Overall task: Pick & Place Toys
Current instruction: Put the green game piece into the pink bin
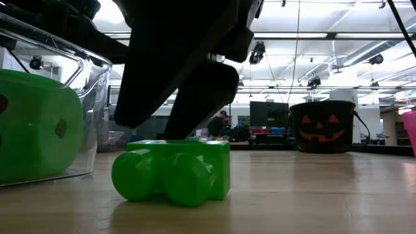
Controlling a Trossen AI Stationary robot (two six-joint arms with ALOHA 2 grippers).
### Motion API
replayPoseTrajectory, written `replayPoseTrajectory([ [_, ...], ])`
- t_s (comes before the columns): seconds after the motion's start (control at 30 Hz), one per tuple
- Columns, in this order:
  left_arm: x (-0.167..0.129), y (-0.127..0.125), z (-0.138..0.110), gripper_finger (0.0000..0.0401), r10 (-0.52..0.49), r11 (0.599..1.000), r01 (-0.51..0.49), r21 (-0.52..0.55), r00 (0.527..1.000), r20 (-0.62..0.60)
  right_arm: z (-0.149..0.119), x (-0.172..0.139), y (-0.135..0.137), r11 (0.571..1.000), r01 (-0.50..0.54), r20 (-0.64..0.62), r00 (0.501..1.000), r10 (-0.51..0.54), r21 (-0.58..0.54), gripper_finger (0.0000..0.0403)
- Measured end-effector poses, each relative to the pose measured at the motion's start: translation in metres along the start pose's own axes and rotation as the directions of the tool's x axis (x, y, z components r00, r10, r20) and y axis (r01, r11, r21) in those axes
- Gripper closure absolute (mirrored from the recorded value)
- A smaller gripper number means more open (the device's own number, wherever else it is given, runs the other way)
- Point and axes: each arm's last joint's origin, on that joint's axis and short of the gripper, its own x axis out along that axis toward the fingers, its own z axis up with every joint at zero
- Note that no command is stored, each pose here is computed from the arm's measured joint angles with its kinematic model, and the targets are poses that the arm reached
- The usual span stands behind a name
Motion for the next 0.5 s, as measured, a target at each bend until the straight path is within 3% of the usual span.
replayPoseTrajectory([
  [0.5,0.0,0.0,0.0,0.0109,0.002,1.0,-0.002,0.025,1.0,-0.001,-0.015,0.031,0.005,0.993,0.105,-0.056,0.993,-0.102,0.049,0.0019],
])
